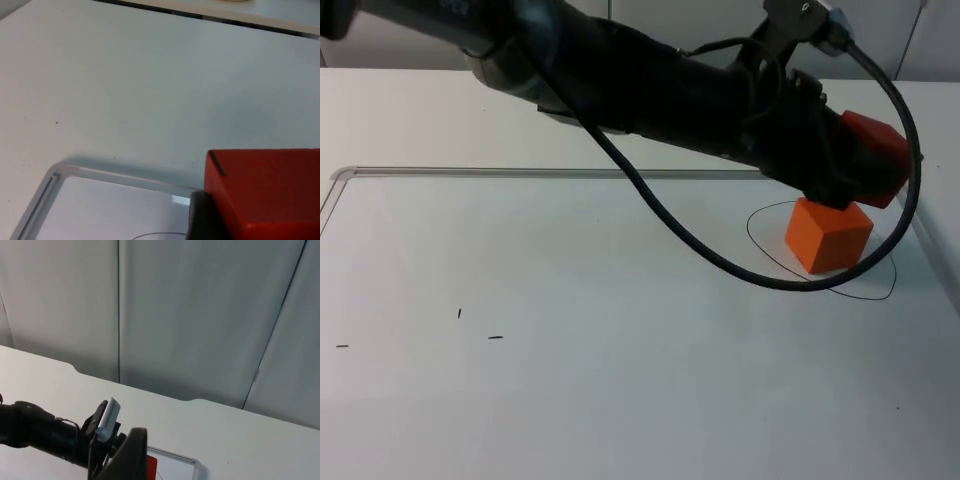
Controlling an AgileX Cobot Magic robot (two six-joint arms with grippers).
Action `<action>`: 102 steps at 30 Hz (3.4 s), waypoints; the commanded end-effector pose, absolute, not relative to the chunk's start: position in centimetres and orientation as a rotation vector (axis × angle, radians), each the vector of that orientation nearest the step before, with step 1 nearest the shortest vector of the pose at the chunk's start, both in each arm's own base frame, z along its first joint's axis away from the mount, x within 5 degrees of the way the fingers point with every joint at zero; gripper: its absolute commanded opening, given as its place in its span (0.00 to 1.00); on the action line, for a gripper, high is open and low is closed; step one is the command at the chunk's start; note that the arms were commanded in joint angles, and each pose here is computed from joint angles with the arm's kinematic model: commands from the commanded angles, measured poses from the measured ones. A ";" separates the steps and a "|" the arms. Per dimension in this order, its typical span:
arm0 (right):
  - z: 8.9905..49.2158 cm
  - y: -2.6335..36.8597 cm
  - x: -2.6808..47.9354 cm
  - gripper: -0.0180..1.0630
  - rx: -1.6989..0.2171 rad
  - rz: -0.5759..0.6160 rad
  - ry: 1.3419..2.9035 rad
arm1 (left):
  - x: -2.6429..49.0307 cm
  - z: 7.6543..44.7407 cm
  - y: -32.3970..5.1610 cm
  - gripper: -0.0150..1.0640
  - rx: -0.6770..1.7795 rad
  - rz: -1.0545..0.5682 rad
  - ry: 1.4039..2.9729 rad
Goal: Pick up one cube with the left hand and another cube with the right hand. First place the cube in the right hand at the target position, then stack the cube in the left hand on top.
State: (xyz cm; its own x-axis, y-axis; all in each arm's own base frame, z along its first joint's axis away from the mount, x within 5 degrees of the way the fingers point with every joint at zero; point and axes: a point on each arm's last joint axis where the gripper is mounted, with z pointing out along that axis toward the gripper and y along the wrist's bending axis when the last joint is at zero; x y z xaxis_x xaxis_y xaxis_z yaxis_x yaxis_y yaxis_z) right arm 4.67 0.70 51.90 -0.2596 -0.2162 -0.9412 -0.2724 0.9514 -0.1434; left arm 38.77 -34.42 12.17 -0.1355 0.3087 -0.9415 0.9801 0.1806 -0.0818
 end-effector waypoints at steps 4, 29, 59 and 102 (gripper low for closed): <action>51.8 0.7 4.8 0.99 -0.356 0.048 1.849 | 39.2 12.5 -35.2 0.01 1.244 -1.021 1.566; 52.0 0.5 4.9 0.99 -0.349 0.026 1.836 | 39.5 9.5 -35.2 0.01 1.264 -0.988 1.607; 52.0 0.5 4.9 0.99 -0.349 0.027 1.834 | 40.0 8.5 -35.1 0.13 1.264 -0.913 1.638; 52.0 0.6 4.9 0.99 -0.359 0.027 1.833 | 40.7 11.2 -33.6 0.58 1.300 -0.926 1.656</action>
